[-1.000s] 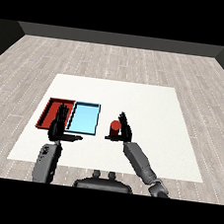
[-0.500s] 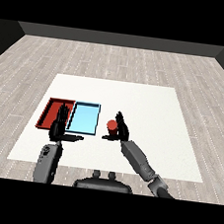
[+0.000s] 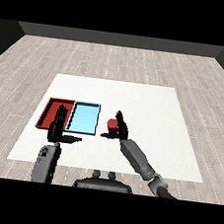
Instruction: Pick the red can and put it in the red box
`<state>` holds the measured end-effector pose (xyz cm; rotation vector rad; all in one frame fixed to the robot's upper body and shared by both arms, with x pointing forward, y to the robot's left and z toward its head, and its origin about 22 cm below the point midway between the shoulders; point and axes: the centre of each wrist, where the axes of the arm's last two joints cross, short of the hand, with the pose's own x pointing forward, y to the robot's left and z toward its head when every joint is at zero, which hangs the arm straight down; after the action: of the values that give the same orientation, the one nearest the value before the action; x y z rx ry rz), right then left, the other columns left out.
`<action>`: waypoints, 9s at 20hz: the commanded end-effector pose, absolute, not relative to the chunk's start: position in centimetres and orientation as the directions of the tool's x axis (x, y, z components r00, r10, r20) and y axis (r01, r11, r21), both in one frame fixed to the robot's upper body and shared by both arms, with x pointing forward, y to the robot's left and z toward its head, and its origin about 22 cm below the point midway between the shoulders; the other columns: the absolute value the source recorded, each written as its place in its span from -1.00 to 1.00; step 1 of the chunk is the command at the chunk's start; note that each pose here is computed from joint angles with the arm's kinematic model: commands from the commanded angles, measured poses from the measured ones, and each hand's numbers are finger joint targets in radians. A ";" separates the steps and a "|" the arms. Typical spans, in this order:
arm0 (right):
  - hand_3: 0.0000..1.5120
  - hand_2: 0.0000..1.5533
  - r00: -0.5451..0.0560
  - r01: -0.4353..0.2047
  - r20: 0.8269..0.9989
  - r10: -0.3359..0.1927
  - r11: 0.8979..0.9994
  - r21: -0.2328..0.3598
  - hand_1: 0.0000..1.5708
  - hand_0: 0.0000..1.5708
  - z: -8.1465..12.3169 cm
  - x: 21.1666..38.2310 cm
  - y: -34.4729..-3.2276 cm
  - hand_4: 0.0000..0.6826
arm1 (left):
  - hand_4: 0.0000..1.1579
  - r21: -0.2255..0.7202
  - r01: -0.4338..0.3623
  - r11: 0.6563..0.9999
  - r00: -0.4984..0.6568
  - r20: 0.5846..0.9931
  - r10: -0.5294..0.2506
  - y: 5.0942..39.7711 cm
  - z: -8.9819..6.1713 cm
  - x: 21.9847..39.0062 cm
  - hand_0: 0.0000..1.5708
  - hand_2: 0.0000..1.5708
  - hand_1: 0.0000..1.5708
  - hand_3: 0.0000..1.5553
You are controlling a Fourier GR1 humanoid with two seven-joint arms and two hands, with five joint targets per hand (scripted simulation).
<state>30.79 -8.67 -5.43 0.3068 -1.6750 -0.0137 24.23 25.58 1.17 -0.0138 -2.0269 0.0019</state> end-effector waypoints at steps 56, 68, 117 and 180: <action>0.87 0.89 -0.482 -0.011 0.876 -0.031 0.999 0.030 1.00 1.00 9.5 29.7 -13.4 0.90 | -1.00 0.002 0.321 0.947 -0.352 0.929 0.117 15.6 7.5 24.7 -1.00 -1.00 -1.00 -1.00; 0.88 0.91 -0.503 -0.028 0.864 -0.041 0.999 0.031 1.00 1.00 9.5 29.4 -10.9 0.92 | -1.00 -0.014 0.392 0.920 -0.245 0.962 0.119 11.0 3.5 27.5 -1.00 -1.00 -1.00 -1.00; 0.85 0.89 -0.504 -0.183 0.848 -0.162 0.980 0.078 1.00 1.00 10.1 25.8 -6.5 0.84 | 0.94 -0.128 0.201 0.971 -0.144 0.977 0.158 7.2 1.0 26.8 1.00 1.00 1.00 0.93; -1.00 -1.00 -0.434 0.162 0.900 0.024 0.985 0.052 -1.00 -1.00 6.4 23.3 -25.1 -1.00 | 0.83 0.472 -0.405 0.784 0.147 0.879 -0.453 37.0 4.1 34.4 1.00 0.98 1.00 0.90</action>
<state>22.30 -25.22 7.13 -0.1501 -2.0414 -0.1351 34.52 32.45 4.10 0.6022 -1.5503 -0.0269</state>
